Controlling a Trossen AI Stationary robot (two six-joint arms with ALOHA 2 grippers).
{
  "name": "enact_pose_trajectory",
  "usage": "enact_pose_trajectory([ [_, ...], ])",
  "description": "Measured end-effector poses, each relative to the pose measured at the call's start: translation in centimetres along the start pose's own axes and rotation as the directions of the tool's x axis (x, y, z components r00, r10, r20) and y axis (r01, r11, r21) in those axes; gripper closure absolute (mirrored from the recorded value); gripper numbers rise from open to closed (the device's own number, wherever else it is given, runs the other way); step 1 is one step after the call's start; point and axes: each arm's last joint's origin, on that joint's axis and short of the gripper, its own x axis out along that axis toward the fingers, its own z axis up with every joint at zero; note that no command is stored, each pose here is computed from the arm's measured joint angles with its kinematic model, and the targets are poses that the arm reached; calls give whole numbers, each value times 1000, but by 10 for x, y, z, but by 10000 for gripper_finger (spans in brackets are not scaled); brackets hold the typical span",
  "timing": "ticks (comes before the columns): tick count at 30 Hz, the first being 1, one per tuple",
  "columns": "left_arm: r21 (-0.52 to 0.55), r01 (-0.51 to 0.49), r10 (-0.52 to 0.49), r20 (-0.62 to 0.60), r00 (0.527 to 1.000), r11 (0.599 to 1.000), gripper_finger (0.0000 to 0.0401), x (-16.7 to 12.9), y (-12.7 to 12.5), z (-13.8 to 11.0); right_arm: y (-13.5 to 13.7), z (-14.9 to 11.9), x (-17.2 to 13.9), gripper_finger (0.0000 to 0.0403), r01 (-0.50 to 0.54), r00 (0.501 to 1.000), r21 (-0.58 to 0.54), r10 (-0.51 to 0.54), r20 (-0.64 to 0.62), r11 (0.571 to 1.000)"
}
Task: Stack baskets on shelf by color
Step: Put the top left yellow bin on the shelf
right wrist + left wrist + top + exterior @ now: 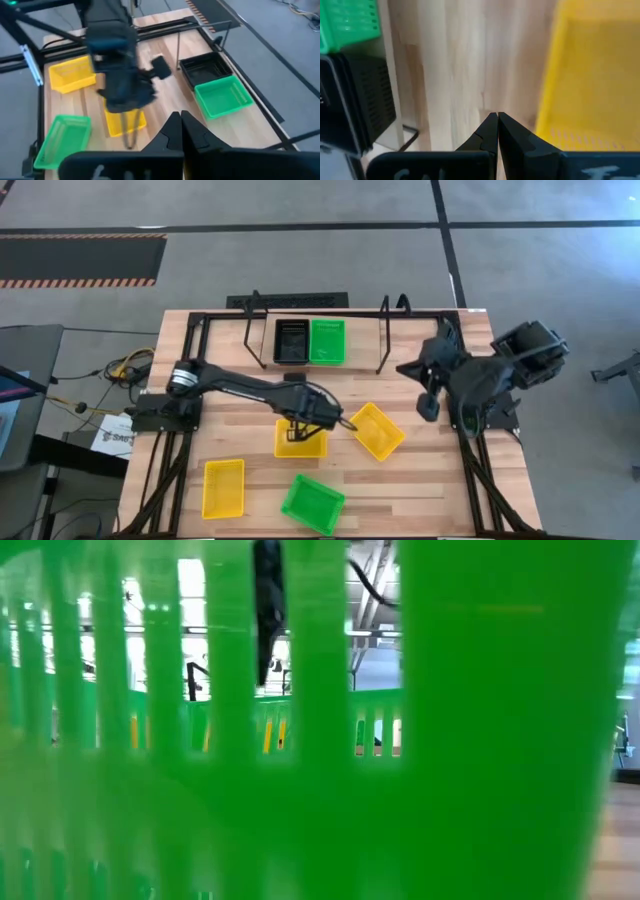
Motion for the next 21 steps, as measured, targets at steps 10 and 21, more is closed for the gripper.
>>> enact_pose_trajectory([
  [10,-139,159,-146,99,984,978,385,17,9,23,3,-8,-22,401,-93,995,-93,94,15,991],
  [21,-98,279,-270,97,958,955,290,16,6,25,-24,-15,-61,400,-209,973,-111,218,71,972],
])
